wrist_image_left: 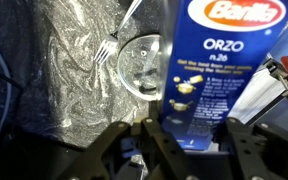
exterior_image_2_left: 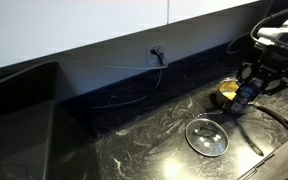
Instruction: Pour some contents from the box into the pot
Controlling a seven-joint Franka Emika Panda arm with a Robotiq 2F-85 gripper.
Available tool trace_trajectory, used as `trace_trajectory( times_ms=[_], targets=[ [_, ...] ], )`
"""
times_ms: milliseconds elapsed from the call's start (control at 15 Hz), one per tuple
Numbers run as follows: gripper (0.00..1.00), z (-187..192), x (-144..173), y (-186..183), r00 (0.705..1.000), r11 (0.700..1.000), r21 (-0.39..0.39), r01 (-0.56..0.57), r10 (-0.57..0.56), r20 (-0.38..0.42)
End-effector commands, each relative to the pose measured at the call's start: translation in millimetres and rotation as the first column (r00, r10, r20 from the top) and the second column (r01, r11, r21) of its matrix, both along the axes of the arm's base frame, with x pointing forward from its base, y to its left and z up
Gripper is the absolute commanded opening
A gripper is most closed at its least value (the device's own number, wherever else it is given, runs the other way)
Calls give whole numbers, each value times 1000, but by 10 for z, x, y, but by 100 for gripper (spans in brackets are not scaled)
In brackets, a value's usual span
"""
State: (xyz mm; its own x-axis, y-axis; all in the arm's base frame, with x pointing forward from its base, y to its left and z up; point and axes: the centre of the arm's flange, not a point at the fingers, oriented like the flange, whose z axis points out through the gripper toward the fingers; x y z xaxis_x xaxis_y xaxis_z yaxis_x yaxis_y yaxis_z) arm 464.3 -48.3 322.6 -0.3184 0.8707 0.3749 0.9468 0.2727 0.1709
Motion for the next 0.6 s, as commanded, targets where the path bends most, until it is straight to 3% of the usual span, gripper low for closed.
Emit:
trace_trajectory(
  times_ms=[0,533],
  targets=[
    [23,62,33,-162,1000,997,77,0,-1,13],
    [23,33,90,-414,1000,984,176,13,-17,24]
  ],
)
